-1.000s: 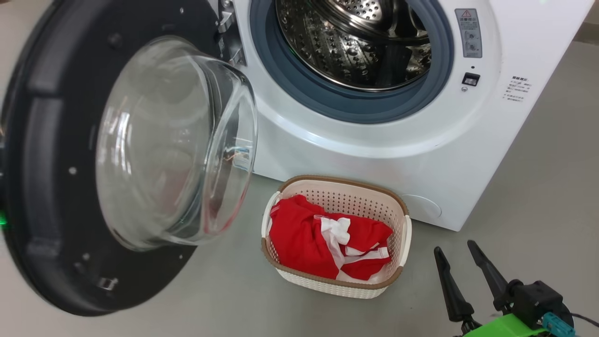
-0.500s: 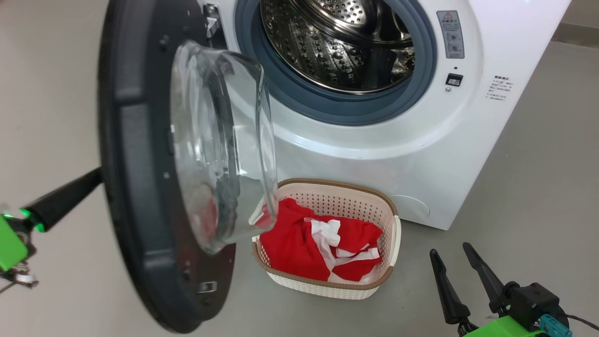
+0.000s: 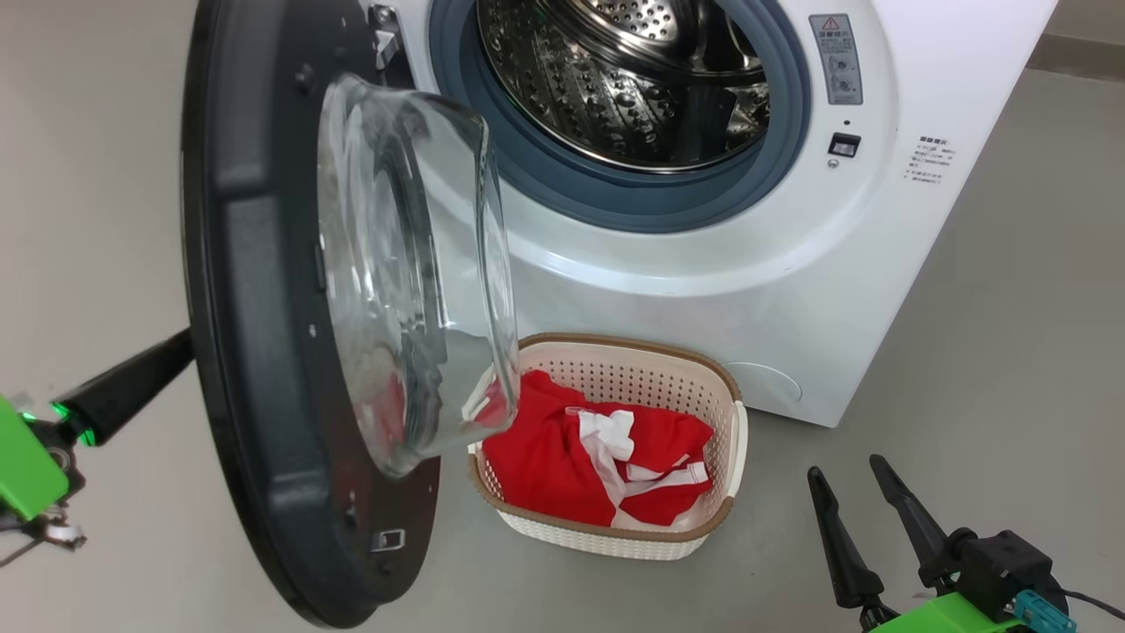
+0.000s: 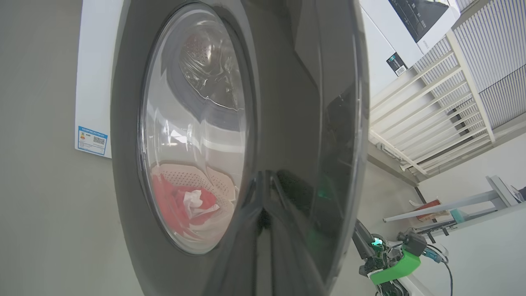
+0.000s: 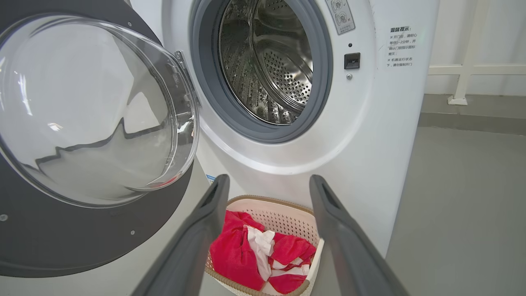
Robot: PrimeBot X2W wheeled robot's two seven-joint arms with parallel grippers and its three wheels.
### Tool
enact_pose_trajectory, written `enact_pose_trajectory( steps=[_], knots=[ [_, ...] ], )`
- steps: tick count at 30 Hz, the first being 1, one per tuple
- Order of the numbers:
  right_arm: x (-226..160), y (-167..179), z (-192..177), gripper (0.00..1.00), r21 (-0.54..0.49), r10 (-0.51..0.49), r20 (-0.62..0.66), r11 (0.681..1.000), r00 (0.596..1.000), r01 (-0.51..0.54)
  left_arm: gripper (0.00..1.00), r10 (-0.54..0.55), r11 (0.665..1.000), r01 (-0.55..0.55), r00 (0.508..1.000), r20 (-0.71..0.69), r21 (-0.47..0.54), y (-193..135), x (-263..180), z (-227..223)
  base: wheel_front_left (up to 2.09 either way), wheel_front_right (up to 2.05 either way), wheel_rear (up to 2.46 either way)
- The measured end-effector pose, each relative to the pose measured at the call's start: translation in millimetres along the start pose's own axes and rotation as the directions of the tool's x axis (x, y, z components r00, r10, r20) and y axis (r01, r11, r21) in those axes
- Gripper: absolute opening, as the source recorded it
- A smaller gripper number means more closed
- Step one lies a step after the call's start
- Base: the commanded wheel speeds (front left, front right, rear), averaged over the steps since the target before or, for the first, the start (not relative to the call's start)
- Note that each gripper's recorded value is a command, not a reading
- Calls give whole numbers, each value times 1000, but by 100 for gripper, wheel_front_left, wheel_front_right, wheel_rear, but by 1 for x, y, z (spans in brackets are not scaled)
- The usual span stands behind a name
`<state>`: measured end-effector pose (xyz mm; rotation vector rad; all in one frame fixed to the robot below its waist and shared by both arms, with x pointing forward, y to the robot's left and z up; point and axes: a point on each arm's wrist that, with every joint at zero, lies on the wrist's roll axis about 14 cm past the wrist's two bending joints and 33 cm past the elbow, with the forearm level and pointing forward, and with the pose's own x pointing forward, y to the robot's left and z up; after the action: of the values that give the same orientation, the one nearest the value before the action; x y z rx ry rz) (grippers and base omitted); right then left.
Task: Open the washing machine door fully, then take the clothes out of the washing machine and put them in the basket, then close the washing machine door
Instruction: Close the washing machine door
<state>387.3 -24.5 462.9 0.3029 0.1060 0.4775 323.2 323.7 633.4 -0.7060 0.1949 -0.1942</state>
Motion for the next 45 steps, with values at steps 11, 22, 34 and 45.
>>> enact_pose_trajectory(
  steps=[11, 22, 34, 45],
  knots=[
    [2, 22, -6, 100, 7, 65, -19, 998, 998, -65, 28, 134, 989, -125, 984, 117, -77, 42, -22, -16, 0, 0, 0],
    [3, 44, -10, 100, 27, 125, -34, 992, 992, -124, 100, 313, 934, -250, 916, 252, -255, 90, -60, -65, 0, 0, 0],
    [3, 55, -13, 100, 20, 156, -47, 988, 987, -155, 100, 480, 866, -396, 829, 287, -305, 123, -87, -128, 0, 0, 0],
    [9, 56, -5, 100, 18, 160, -25, 987, 987, -159, 100, 543, 839, -512, 778, 315, -183, 136, -92, -161, 0, 0, 0]
  ],
)
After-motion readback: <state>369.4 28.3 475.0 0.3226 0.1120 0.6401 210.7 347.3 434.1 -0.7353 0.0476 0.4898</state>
